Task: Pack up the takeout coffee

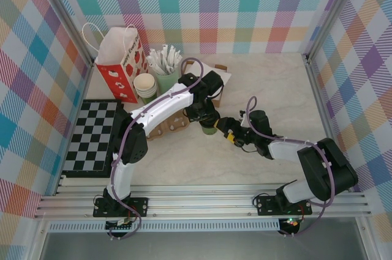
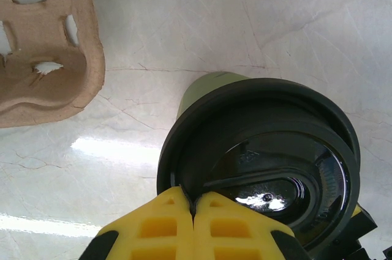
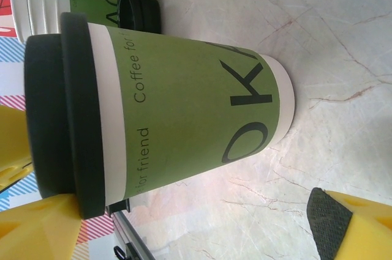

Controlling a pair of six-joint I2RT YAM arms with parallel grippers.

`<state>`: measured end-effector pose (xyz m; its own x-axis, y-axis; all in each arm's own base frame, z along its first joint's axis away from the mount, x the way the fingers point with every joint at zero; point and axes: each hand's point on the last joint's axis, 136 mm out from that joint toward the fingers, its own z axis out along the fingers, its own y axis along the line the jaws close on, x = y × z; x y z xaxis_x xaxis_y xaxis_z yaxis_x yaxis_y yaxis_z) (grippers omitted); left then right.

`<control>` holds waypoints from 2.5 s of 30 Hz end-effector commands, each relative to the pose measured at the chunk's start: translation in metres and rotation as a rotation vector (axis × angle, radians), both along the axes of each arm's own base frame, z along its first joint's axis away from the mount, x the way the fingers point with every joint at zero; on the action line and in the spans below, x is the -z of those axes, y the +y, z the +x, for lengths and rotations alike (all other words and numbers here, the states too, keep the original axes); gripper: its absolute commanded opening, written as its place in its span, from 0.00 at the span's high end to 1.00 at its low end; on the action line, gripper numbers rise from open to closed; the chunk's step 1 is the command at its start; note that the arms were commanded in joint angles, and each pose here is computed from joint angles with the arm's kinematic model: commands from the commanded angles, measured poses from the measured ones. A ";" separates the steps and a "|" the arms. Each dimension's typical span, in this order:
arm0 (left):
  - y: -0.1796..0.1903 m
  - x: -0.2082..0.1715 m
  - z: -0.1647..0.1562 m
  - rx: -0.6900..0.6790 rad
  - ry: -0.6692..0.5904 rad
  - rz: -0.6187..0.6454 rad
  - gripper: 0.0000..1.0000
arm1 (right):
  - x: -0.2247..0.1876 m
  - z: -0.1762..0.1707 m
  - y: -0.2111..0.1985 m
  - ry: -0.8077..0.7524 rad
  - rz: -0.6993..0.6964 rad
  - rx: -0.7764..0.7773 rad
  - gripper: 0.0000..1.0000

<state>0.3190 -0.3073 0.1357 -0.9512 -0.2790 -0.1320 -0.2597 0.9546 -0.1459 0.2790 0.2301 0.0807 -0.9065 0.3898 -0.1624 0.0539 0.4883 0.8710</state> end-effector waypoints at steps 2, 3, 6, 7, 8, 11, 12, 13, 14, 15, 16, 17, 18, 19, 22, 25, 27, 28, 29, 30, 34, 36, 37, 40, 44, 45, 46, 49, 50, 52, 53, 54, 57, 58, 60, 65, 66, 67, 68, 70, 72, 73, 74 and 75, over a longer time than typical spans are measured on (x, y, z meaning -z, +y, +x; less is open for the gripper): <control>0.015 0.054 -0.029 0.032 0.141 0.144 1.00 | 0.067 -0.037 -0.025 0.254 -0.164 0.037 0.05; 0.016 0.058 -0.029 0.032 0.144 0.150 1.00 | 0.069 -0.039 -0.026 0.266 -0.173 0.039 0.04; 0.013 0.053 -0.024 0.116 0.121 0.147 1.00 | 0.048 -0.034 -0.019 0.238 -0.110 0.019 0.04; 0.008 0.044 -0.019 0.178 0.098 0.134 1.00 | 0.031 -0.029 -0.015 0.210 -0.064 0.003 0.03; 0.005 0.034 -0.015 0.227 0.074 0.125 1.00 | 0.014 -0.025 -0.011 0.181 -0.027 -0.019 0.02; -0.003 0.000 -0.002 0.386 -0.039 0.098 1.00 | -0.028 -0.014 -0.017 0.105 -0.040 -0.053 0.00; -0.003 -0.011 0.001 0.432 -0.074 0.101 1.00 | -0.037 -0.011 -0.023 0.090 -0.049 -0.057 0.00; -0.003 -0.021 0.002 0.490 -0.103 0.104 1.00 | -0.043 -0.008 -0.030 0.085 -0.042 -0.057 0.00; -0.004 -0.027 0.003 0.534 -0.119 0.101 1.00 | -0.047 -0.006 -0.034 0.088 -0.025 -0.060 0.00; -0.005 -0.033 0.000 0.589 -0.122 0.095 1.00 | -0.051 -0.005 -0.038 0.098 0.002 -0.072 0.00; -0.008 -0.038 -0.003 0.647 -0.118 0.083 1.00 | -0.053 -0.004 -0.041 0.114 0.026 -0.095 0.00; -0.013 -0.041 -0.009 0.713 -0.105 0.057 1.00 | -0.055 -0.004 -0.041 0.125 0.046 -0.123 0.00; -0.018 -0.043 -0.017 0.785 -0.094 0.026 1.00 | -0.059 -0.004 -0.040 0.133 0.067 -0.165 0.00; -0.023 -0.045 -0.023 0.847 -0.090 -0.004 1.00 | -0.061 -0.004 -0.039 0.143 0.079 -0.199 0.01; -0.027 -0.044 -0.033 0.993 -0.097 -0.043 1.00 | -0.065 0.001 -0.036 0.154 0.080 -0.254 0.03; -0.025 -0.041 -0.037 1.100 -0.096 -0.028 1.00 | -0.064 0.007 -0.034 0.165 0.071 -0.269 0.06; -0.026 -0.039 -0.034 1.136 -0.111 -0.009 1.00 | -0.058 0.009 -0.033 0.195 0.076 -0.283 0.10; -0.025 -0.038 -0.031 1.146 -0.124 0.013 1.00 | -0.054 0.010 -0.032 0.214 0.080 -0.290 0.12; -0.025 -0.038 -0.030 1.155 -0.134 0.023 1.00 | -0.051 0.009 -0.031 0.225 0.088 -0.296 0.14; -0.025 -0.036 -0.028 1.163 -0.148 0.032 1.00 | -0.049 0.009 -0.030 0.232 0.095 -0.302 0.15; -0.025 -0.026 -0.030 1.208 -0.159 0.045 1.00 | -0.048 0.006 -0.027 0.237 0.128 -0.325 0.15; -0.024 -0.021 -0.031 1.227 -0.150 0.065 1.00 | -0.047 0.005 -0.026 0.243 0.139 -0.336 0.15; -0.023 -0.019 -0.030 1.231 -0.150 0.076 1.00 | -0.045 0.004 -0.026 0.247 0.138 -0.337 0.15; -0.024 -0.014 -0.031 1.244 -0.146 0.075 1.00 | -0.038 0.004 -0.026 0.272 0.136 -0.337 0.21; -0.024 -0.009 -0.031 1.241 -0.139 0.087 1.00 | -0.031 0.005 -0.023 0.282 0.134 -0.338 0.26; -0.023 -0.008 -0.031 1.242 -0.134 0.086 1.00 | -0.030 0.004 -0.022 0.283 0.135 -0.342 0.28; -0.023 -0.007 -0.031 1.238 -0.134 0.084 1.00 | -0.029 0.004 -0.021 0.285 0.136 -0.346 0.29; -0.023 -0.006 -0.032 1.233 -0.131 0.080 1.00 | -0.025 0.001 -0.016 0.300 0.139 -0.366 0.34; -0.023 -0.006 -0.032 1.231 -0.133 0.080 1.00 | -0.024 0.000 -0.014 0.301 0.139 -0.373 0.35; -0.023 -0.006 -0.032 1.228 -0.135 0.079 1.00 | -0.021 -0.002 -0.009 0.307 0.136 -0.388 0.35; -0.023 -0.006 -0.032 1.228 -0.135 0.077 1.00 | -0.019 -0.003 -0.008 0.312 0.133 -0.390 0.36; -0.023 -0.005 -0.033 1.225 -0.134 0.073 1.00 | -0.016 -0.003 -0.007 0.319 0.124 -0.385 0.36; -0.024 -0.002 -0.034 1.217 -0.130 0.061 1.00 | -0.003 -0.002 -0.010 0.346 0.094 -0.358 0.39; -0.024 0.000 -0.036 1.212 -0.126 0.056 1.00 | 0.002 -0.004 -0.011 0.360 0.082 -0.348 0.39; -0.024 0.006 -0.039 1.199 -0.113 0.040 1.00 | 0.014 -0.007 -0.014 0.387 0.053 -0.335 0.40; -0.021 0.034 -0.055 1.135 -0.047 -0.018 1.00 | 0.040 -0.023 -0.019 0.448 0.007 -0.321 0.41; -0.020 0.039 -0.058 1.121 -0.033 -0.032 1.00 | 0.044 -0.026 -0.020 0.460 0.003 -0.316 0.41; -0.019 0.044 -0.061 1.107 -0.021 -0.036 1.00 | 0.046 -0.027 -0.020 0.463 0.002 -0.313 0.41; -0.018 0.046 -0.061 1.098 -0.017 -0.032 1.00 | 0.046 -0.027 -0.020 0.463 0.003 -0.311 0.41; -0.016 0.042 -0.058 1.078 -0.037 -0.015 1.00 | 0.039 -0.024 -0.019 0.448 0.017 -0.308 0.41; -0.017 0.028 -0.049 1.065 -0.086 0.005 1.00 | 0.023 -0.015 -0.015 0.403 0.035 -0.306 0.38; -0.017 0.019 -0.043 1.053 -0.113 0.020 1.00 | 0.012 -0.010 -0.014 0.373 0.042 -0.302 0.35; -0.018 0.011 -0.039 1.044 -0.133 0.029 1.00 | 0.002 -0.005 -0.013 0.345 0.049 -0.297 0.32; -0.019 0.003 -0.036 1.034 -0.145 0.032 1.00 | -0.010 0.000 -0.012 0.314 0.057 -0.289 0.29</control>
